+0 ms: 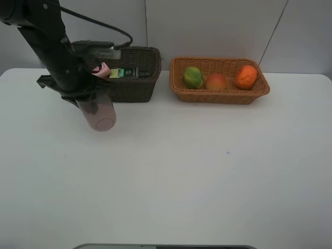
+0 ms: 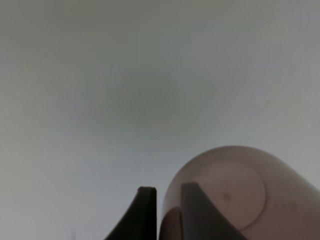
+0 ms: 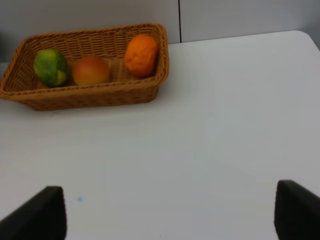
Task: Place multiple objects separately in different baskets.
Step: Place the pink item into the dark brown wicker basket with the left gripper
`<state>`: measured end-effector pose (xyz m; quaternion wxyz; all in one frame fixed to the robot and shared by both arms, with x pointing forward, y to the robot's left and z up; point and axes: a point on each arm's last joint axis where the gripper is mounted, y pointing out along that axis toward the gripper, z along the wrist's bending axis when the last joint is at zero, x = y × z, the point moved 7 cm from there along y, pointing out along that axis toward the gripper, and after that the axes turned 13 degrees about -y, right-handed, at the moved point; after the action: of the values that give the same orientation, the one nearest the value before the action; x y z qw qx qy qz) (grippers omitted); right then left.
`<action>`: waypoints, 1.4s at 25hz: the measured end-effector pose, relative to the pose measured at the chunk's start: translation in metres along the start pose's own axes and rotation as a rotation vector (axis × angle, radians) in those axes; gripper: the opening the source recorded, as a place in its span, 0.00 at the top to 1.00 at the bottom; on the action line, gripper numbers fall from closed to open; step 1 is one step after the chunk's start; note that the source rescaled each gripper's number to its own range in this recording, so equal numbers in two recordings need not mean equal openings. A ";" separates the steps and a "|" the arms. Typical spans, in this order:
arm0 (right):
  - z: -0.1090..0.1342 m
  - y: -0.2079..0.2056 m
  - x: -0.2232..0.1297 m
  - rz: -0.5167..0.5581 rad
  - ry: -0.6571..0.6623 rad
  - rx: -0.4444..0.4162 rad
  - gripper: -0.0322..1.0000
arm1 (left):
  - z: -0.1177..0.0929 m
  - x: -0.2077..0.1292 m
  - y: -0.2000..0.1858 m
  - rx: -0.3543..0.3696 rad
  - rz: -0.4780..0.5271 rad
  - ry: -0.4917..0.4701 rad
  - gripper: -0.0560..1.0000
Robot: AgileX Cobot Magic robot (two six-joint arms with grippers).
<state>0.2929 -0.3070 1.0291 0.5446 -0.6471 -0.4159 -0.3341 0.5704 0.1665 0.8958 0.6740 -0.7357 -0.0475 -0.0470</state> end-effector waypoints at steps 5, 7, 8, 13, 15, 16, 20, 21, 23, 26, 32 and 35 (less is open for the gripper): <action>0.000 0.000 0.000 0.000 0.000 0.000 0.22 | -0.009 0.030 -0.032 -0.008 -0.080 -0.099 0.95; 0.000 0.000 0.000 0.000 0.000 0.000 0.22 | -0.012 0.043 -0.046 -0.015 -0.131 -0.110 0.95; 0.000 0.000 0.000 0.000 0.000 0.000 0.22 | -0.013 0.049 -0.051 -0.015 -0.156 -0.110 0.95; 0.000 0.000 0.000 0.000 0.000 0.000 0.22 | -0.019 0.085 -0.077 -0.040 -0.343 -0.080 0.95; 0.000 0.000 0.000 0.000 0.000 0.000 0.22 | -0.022 0.098 -0.080 -0.054 -0.422 -0.059 0.95; 0.000 0.000 0.000 0.000 0.000 0.000 0.22 | -0.023 0.104 -0.081 -0.062 -0.459 -0.048 0.95; 0.000 0.000 0.000 0.000 0.000 0.000 0.22 | -0.030 0.125 -0.078 -0.086 -0.575 -0.005 0.95; 0.000 0.000 0.000 0.000 0.000 0.000 0.22 | -0.032 0.129 -0.075 -0.093 -0.592 0.001 0.95; 0.000 0.000 0.000 0.000 0.000 0.000 0.22 | -0.036 0.136 -0.067 -0.110 -0.619 0.010 0.95; 0.000 0.000 0.000 0.000 0.000 0.000 0.22 | -0.039 0.142 -0.048 -0.117 -0.622 0.020 0.95; 0.000 0.000 0.000 0.000 0.000 0.000 0.22 | -0.040 0.145 -0.009 -0.105 -0.578 0.026 0.95; 0.000 0.000 0.000 0.000 0.000 0.000 0.22 | -0.040 0.146 0.002 -0.106 -0.570 0.026 0.95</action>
<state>0.2929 -0.3070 1.0291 0.5446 -0.6471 -0.4159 -0.3341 0.7152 0.1270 0.9165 0.5946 -0.7263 -0.2411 -0.2467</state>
